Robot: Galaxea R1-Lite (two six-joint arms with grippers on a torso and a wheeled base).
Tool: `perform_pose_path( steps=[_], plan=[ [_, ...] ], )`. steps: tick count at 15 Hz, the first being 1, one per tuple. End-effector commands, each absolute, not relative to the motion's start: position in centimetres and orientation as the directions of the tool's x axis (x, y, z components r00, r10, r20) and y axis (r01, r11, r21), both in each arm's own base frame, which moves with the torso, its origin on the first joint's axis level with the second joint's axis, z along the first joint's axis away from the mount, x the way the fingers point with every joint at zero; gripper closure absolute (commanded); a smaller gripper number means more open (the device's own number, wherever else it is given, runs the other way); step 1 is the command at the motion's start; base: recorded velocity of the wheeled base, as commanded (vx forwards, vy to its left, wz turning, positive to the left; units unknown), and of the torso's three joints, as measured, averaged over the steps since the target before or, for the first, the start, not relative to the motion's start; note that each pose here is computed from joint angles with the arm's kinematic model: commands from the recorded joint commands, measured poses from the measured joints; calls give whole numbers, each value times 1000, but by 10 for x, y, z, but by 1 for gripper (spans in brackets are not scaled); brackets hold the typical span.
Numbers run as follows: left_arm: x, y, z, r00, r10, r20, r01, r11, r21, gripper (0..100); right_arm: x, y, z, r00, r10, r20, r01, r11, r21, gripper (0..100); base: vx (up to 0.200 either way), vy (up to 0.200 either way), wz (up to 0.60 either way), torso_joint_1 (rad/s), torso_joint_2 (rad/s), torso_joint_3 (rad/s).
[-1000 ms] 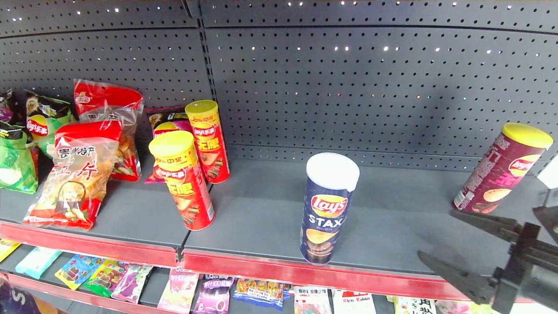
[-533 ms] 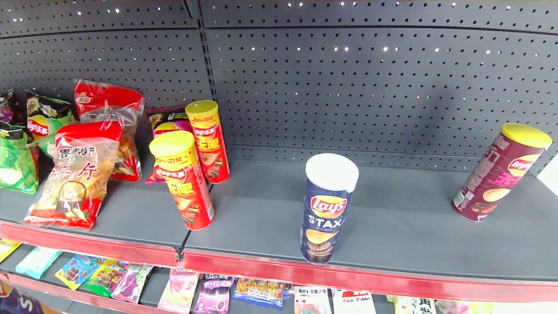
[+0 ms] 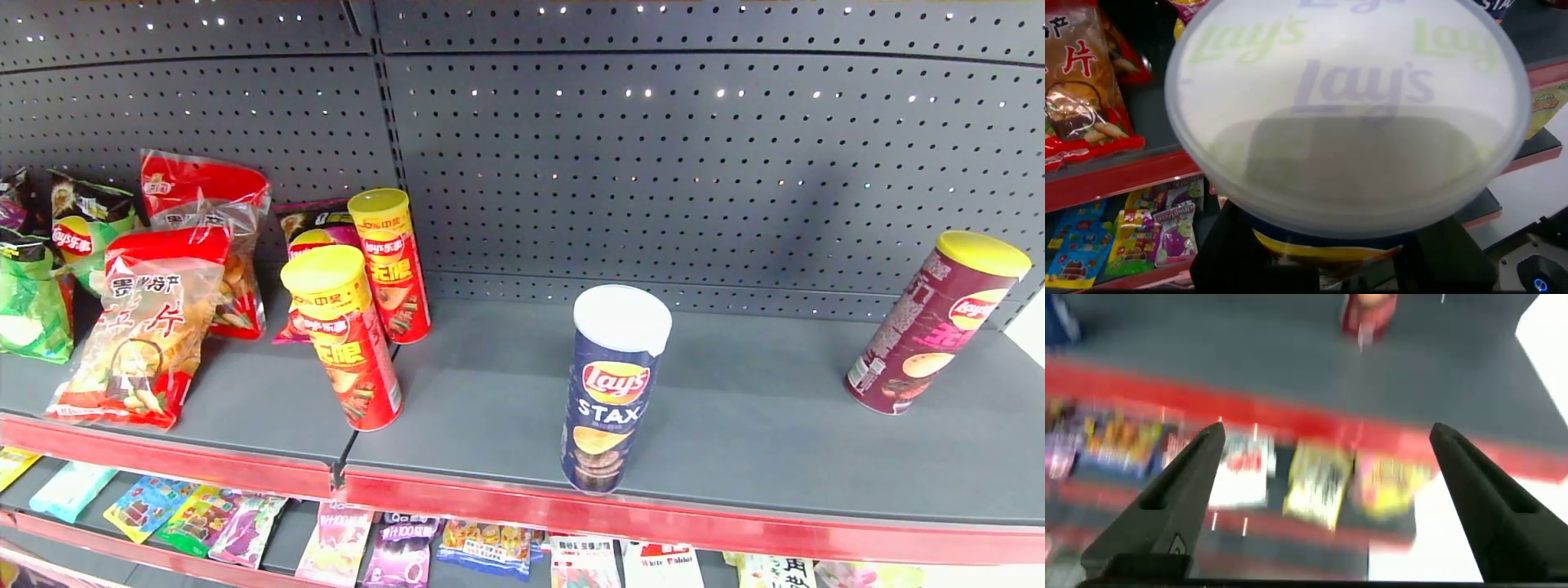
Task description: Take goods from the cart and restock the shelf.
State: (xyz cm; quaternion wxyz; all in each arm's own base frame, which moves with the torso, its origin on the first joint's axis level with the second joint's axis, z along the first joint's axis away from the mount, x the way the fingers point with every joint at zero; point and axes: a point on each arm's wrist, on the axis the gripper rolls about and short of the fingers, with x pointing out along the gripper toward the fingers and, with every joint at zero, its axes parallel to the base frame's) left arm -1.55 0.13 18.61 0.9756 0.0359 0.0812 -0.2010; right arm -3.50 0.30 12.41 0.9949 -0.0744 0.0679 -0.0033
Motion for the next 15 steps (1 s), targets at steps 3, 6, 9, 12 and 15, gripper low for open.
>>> perform_pose_path(
  steps=[3, 6, 9, 12, 15],
  plan=[
    [-29, 5, 185, 912, -402, -80, 405, 914, 30, 100, -25, 1, 83, 998, 54, 20, -50, 989, -136, 0, 0, 0, 0, 0, 0, 0],
    [-30, 5, 184, 915, -396, -77, 398, 917, 8, 100, -25, 0, 83, 1000, 21, 17, -20, 996, -83, 0, 0, 0, 0, 0, 0, 0],
    [-33, 6, 180, 916, -395, -68, 396, 918, 9, 100, -25, -1, 83, 999, -26, 23, 28, 996, -87, 0, 0, 0, 0, 0, 0, 0],
    [-35, 6, 177, 914, -400, -67, 402, 916, 7, 100, -25, 0, 83, 1000, -12, 23, 14, 996, -84, 0, 0, 0, 0, 0, 0, 0],
    [-34, 6, 176, 913, -402, -70, 403, 915, 7, 100, -25, 1, 83, 999, 38, 26, -36, 996, -85, 0, 0, 0, 0, 0, 0, 0]
  ],
)
